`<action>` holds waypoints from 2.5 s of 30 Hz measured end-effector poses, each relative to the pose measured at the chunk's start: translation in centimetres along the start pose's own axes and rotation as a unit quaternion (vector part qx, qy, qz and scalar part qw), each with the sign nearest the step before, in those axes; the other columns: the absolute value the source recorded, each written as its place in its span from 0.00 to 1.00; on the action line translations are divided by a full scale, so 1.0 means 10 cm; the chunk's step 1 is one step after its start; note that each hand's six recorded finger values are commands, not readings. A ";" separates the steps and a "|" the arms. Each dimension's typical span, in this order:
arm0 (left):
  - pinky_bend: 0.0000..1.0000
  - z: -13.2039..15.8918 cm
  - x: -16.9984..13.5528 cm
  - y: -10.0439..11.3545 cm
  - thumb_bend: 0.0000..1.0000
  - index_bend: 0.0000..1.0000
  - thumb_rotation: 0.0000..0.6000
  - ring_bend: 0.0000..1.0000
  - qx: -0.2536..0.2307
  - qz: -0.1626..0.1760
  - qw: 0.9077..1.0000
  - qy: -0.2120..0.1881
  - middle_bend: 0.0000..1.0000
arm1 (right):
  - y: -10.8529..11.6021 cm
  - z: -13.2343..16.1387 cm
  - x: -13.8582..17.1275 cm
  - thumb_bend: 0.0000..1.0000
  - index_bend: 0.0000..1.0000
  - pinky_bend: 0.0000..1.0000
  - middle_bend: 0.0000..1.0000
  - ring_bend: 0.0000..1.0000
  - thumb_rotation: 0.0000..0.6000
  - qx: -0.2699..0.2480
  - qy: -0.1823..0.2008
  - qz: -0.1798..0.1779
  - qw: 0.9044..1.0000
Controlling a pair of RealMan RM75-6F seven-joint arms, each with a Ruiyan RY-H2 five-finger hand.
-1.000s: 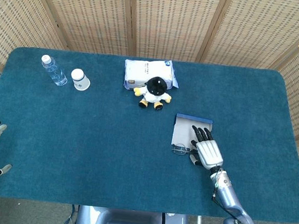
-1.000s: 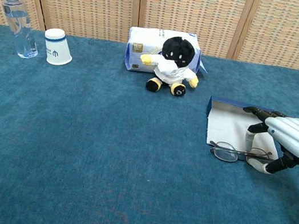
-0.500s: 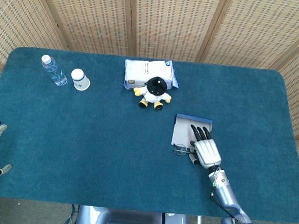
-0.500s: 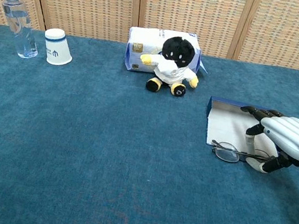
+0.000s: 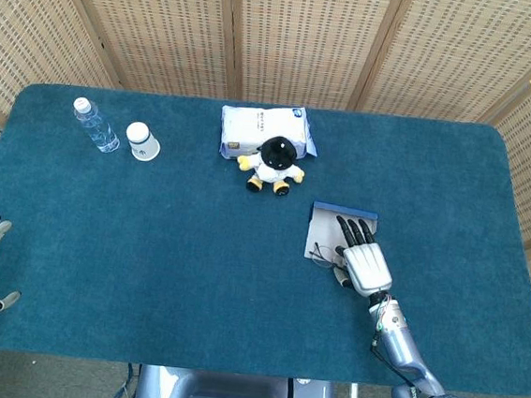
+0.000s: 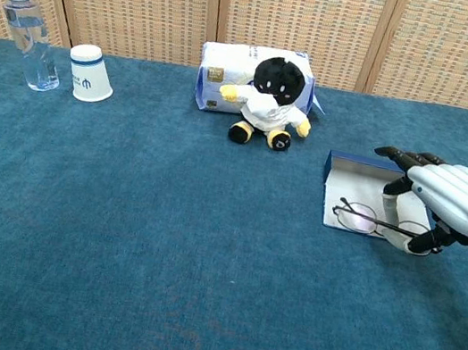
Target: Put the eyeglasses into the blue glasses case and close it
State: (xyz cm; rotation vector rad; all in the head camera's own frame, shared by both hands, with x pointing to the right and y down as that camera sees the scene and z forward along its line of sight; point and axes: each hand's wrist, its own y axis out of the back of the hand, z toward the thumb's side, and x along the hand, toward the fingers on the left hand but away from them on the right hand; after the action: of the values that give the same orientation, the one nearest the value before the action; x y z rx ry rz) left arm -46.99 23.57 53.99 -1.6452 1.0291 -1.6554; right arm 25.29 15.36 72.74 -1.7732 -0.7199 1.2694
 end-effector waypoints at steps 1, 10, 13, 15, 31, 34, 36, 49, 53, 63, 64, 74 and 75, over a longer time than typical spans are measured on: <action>0.00 0.00 0.00 0.00 0.08 0.00 1.00 0.00 0.000 0.000 1.000 0.000 0.00 | 0.04 0.01 -0.02 0.44 0.63 0.00 0.00 0.00 1.00 0.000 0.001 -0.003 1.000; 0.00 -0.01 0.00 0.02 0.08 0.00 1.00 0.00 -0.004 0.003 1.000 0.001 0.00 | 0.23 0.00 -0.25 0.44 0.63 0.00 0.00 0.00 1.00 0.005 -0.003 -0.008 1.000; 0.00 -0.03 0.00 0.02 0.08 0.00 1.00 0.00 -0.006 0.002 1.000 0.004 0.00 | 0.24 -0.07 -0.33 0.44 0.63 0.00 0.00 0.00 1.00 0.013 -0.012 0.000 1.000; 0.00 -0.04 0.01 0.02 0.08 0.00 1.00 0.00 -0.007 0.001 1.000 0.005 0.00 | 0.24 -0.13 -0.37 0.44 0.63 0.00 0.00 0.00 1.00 0.018 -0.020 0.005 1.000; 0.00 -0.07 0.05 0.02 0.08 0.00 1.00 0.00 -0.010 -0.003 1.000 0.012 0.00 | 0.21 -0.15 -0.61 0.44 0.63 0.00 0.00 0.00 1.00 0.052 -0.024 0.018 0.998; 0.00 -0.07 0.05 0.02 0.08 0.00 1.00 0.00 -0.010 -0.004 1.000 0.014 0.00 | 0.23 -0.15 -0.67 0.44 0.63 0.00 0.00 0.00 1.00 0.056 -0.027 0.018 0.998; 0.00 -0.07 0.06 0.01 0.08 0.00 1.00 0.00 -0.010 -0.005 1.000 0.014 0.00 | 0.24 -0.14 -0.70 0.44 0.63 0.00 0.00 0.00 1.00 0.058 -0.029 0.019 0.998; 0.00 -0.11 0.09 0.01 0.08 0.00 1.00 0.00 -0.012 -0.009 1.000 0.024 0.00 | 0.23 -0.14 -0.89 0.41 0.62 0.00 0.00 0.00 1.00 0.087 -0.043 0.031 0.995; 0.00 -0.12 0.10 0.01 0.08 0.00 1.00 0.00 -0.013 -0.009 1.000 0.026 0.00 | 0.21 -0.12 -0.91 0.34 0.52 0.00 0.00 0.00 1.00 0.090 -0.046 0.033 0.994; 0.00 -0.13 0.09 0.02 0.08 0.00 1.00 0.00 -0.015 -0.008 1.000 0.025 0.00 | 0.21 -0.11 -0.89 0.26 0.35 0.00 0.00 0.00 1.00 0.081 -0.048 0.022 0.995; 0.00 -0.13 0.09 0.02 0.08 0.00 1.00 0.00 -0.015 -0.008 1.000 0.024 0.00 | 0.23 -0.11 -0.89 0.26 0.35 0.00 0.00 0.00 1.00 0.081 -0.049 0.019 0.995; 0.00 -0.12 0.08 0.02 0.08 0.00 1.00 0.00 -0.016 -0.009 1.000 0.022 0.00 | 0.27 -0.16 -0.87 0.26 0.16 0.00 0.00 0.00 1.00 0.069 -0.057 0.011 0.996; 0.00 -0.12 0.08 0.02 0.08 0.00 1.00 0.00 -0.016 -0.010 1.000 0.022 0.00 | 0.28 -0.15 -0.87 0.26 0.13 0.00 0.00 0.00 1.00 0.067 -0.057 0.009 0.996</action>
State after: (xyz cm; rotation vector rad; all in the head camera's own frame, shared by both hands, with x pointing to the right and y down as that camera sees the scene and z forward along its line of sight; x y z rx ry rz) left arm -48.26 22.94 54.37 -1.6509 1.0696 -1.7031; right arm 23.88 6.46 74.69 -1.6128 -0.6670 1.4071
